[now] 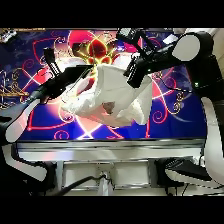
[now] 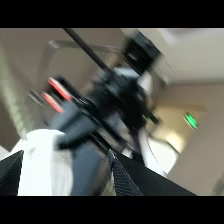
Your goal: Fold the clothes and pants, and hang the long-sleeved shirts on hangers.
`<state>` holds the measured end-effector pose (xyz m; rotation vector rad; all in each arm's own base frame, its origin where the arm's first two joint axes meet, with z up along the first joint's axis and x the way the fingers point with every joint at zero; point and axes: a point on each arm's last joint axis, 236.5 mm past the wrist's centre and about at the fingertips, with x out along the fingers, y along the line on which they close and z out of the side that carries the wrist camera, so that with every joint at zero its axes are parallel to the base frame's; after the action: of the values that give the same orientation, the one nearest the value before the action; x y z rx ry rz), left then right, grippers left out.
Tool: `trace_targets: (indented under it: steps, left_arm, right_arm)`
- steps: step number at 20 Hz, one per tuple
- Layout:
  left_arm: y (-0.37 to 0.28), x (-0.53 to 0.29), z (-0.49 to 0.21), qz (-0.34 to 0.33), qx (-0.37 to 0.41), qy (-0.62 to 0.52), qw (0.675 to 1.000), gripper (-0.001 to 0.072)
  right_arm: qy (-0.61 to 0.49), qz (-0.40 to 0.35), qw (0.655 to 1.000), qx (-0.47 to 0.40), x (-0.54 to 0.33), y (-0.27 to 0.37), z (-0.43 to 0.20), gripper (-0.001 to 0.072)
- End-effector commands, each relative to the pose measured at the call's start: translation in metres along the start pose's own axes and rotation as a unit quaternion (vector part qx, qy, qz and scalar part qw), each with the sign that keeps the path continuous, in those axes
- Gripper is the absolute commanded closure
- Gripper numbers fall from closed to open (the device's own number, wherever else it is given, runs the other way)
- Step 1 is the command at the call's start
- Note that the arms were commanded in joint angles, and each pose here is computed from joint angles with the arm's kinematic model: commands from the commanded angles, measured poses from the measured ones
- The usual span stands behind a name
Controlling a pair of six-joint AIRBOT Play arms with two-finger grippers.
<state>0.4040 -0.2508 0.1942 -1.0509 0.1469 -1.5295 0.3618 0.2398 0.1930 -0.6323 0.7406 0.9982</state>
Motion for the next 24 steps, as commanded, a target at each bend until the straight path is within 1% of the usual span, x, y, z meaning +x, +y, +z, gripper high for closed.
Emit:
trace_targets:
  steps: [1, 4, 7, 9, 10, 11, 12, 13, 14, 15, 16, 17, 18, 19, 20, 22, 24]
  left_arm:
    - [0.033, -0.005, 0.032, 0.07, 0.001, -0.067, 0.995, 0.013]
    - [0.058, -0.009, 0.025, 0.123, 0.005, -0.052, 0.991, 0.0134]
    - [0.094, -0.02, 0.006, 0.203, 0.006, -0.011, 0.979, 0.0134]
    - [0.107, -0.026, 0.007, 0.232, -0.012, -0.016, 0.972, 0.0139]
    - [0.11, -0.03, 0.012, 0.245, -0.021, -0.025, 0.969, 0.0207]
    - [0.112, -0.036, 0.021, 0.261, -0.02, -0.034, 0.965, 0.0257]
    - [0.114, -0.044, 0.032, 0.283, -0.008, -0.041, 0.958, 0.0323]
    - [0.115, -0.055, 0.047, 0.318, 0.014, -0.045, 0.947, 0.0354]
    - [0.114, -0.067, 0.063, 0.356, 0.042, -0.046, 0.932, 0.0365]
    - [0.11, -0.083, 0.082, 0.407, 0.081, -0.044, 0.909, 0.0418]
    - [0.104, -0.103, 0.104, 0.462, 0.105, -0.056, 0.879, 0.0456]
    - [0.092, -0.129, 0.131, 0.525, 0.121, -0.086, 0.838, 0.049]
    - [0.075, -0.148, 0.154, 0.57, 0.145, -0.112, 0.801, 0.0491]
    - [0.051, -0.159, 0.174, 0.598, 0.181, -0.127, 0.77, 0.0492]
    - [0.029, -0.159, 0.184, 0.607, 0.211, -0.126, 0.756, 0.0542]
    - [-0.006, -0.142, 0.182, 0.604, 0.24, -0.099, 0.754, 0.0551]
    - [-0.023, -0.13, 0.16, 0.603, 0.213, -0.068, 0.766, 0.055]
  right_arm:
    - [-0.01, 0.006, 1.0, -0.007, -0.01, 0.008, 0.004, 0.0694]
    - [-0.029, 0.015, 0.999, -0.009, -0.022, 0.018, 0.012, 0.0694]
    - [-0.048, 0.019, 0.999, -0.011, -0.034, 0.027, 0.02, 0.0694]
    - [-0.052, 0.013, 0.998, -0.015, -0.042, 0.028, 0.021, 0.0694]
    - [-0.049, 0.006, 0.999, -0.018, -0.045, 0.027, 0.019, 0.0694]
    - [-0.045, -0.002, 0.999, -0.018, -0.048, 0.024, 0.017, 0.0694]
    - [-0.041, -0.01, 0.999, -0.016, -0.05, 0.022, 0.015, 0.0694]
    - [-0.04, -0.015, 0.999, -0.013, -0.052, 0.02, 0.014, 0.0694]
    - [-0.041, -0.018, 0.999, -0.014, -0.054, 0.02, 0.014, 0.0694]
    - [-0.043, -0.021, 0.999, -0.015, -0.057, 0.021, 0.014, 0.0694]
    - [-0.043, -0.022, 0.999, -0.016, -0.058, 0.021, 0.015, 0.0694]
    - [-0.044, -0.023, 0.999, -0.014, -0.059, 0.02, 0.015, 0.0694]
    - [-0.049, -0.026, 0.998, -0.008, -0.059, 0.019, 0.017, 0.0694]
    - [-0.055, -0.032, 0.998, -0.007, -0.059, 0.016, 0.02, 0.0694]
    - [-0.064, -0.04, 0.997, 0.0, -0.06, 0.012, 0.024, 0.0694]
    - [-0.093, -0.065, 0.993, 0.024, -0.064, 0.0, 0.037, 0.0694]
    - [-0.114, -0.082, 0.989, 0.037, -0.067, -0.009, 0.046, 0.0694]
